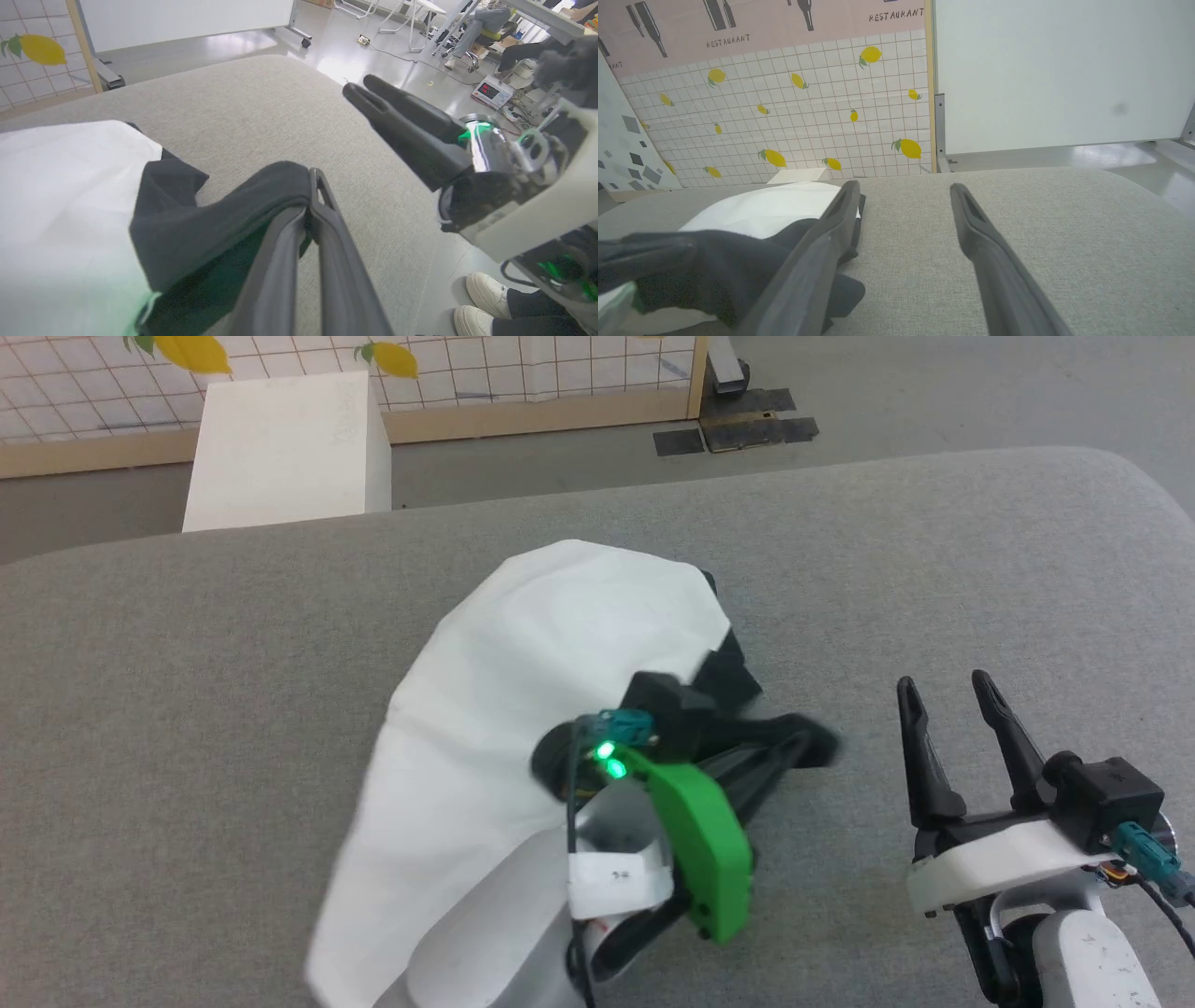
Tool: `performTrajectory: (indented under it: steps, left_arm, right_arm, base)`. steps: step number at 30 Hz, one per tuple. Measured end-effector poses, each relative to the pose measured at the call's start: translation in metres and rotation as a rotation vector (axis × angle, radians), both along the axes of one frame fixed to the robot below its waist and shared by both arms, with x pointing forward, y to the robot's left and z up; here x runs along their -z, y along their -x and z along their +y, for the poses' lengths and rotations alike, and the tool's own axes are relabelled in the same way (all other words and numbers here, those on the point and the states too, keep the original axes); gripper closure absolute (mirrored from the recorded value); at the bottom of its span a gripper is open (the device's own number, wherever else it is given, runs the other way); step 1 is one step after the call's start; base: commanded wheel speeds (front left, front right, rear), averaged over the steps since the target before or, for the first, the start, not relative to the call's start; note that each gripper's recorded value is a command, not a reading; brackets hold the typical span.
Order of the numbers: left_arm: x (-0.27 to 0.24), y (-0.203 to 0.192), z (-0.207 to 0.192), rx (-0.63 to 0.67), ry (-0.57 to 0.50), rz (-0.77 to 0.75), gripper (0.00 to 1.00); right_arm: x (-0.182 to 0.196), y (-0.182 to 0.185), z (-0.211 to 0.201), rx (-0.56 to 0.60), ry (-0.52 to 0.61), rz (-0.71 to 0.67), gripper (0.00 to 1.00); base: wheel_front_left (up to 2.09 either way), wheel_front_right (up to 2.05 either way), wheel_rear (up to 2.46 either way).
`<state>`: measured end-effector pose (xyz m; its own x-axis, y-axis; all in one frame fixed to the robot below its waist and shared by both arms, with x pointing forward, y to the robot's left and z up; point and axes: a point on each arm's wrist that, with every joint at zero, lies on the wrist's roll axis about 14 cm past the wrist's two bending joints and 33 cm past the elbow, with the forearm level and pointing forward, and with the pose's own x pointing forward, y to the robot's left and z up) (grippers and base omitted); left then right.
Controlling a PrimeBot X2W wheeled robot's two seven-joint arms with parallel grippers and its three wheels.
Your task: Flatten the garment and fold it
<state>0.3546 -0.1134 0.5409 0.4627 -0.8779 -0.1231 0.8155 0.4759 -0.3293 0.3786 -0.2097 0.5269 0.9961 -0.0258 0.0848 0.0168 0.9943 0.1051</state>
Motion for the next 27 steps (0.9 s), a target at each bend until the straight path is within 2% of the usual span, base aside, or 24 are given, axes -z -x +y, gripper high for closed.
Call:
performTrajectory:
  steps: [4,7,9,11,15,18,20,24,27]
  left_arm:
    - [-0.052,0.014,-0.023,0.095,0.141,-0.095,1.00]
    - [-0.093,0.022,-0.029,0.134,0.288,-0.133,1.00]
    - [-0.122,0.020,-0.025,0.126,0.401,-0.159,1.00]
    - [-0.140,0.009,-0.014,0.078,0.469,-0.187,1.00]
    - [-0.147,-0.045,0.036,-0.201,0.522,-0.202,1.00]
    - [-0.121,-0.094,0.109,-0.517,0.476,-0.195,1.00]
    - [-0.083,-0.117,0.176,-0.775,0.394,-0.156,1.00]
    - [-0.003,-0.115,0.278,-1.134,0.221,-0.027,1.00]
    - [0.044,-0.094,0.318,-1.268,0.131,0.079,1.00]
  right_arm:
    - [-0.002,0.001,-0.003,0.009,0.000,-0.005,0.00]
    - [-0.003,0.002,-0.004,0.012,0.000,-0.008,0.00]
    - [-0.003,0.002,-0.004,0.013,0.000,-0.010,0.00]
    - [-0.004,0.002,-0.005,0.013,0.000,-0.012,0.00]
    - [-0.005,0.000,-0.001,0.002,-0.001,-0.016,0.00]
    - [-0.005,-0.001,0.004,-0.011,-0.002,-0.017,0.00]
    - [-0.006,-0.003,0.007,-0.022,-0.002,-0.018,0.00]
    - [-0.006,-0.006,0.015,-0.044,-0.003,-0.017,0.00]
    - [-0.006,-0.008,0.019,-0.057,-0.003,-0.014,0.00]
  base:
    - [0.00,0.00,0.00]
    - [0.00,0.00,0.00]
    - [0.00,0.00,0.00]
    - [0.00,0.00,0.00]
    - [0.00,0.00,0.00]
    - [0.00,0.00,0.00]
    - [0.00,0.00,0.00]
    - [0.00,0.00,0.00]
    - [0.00,0.00,0.00]
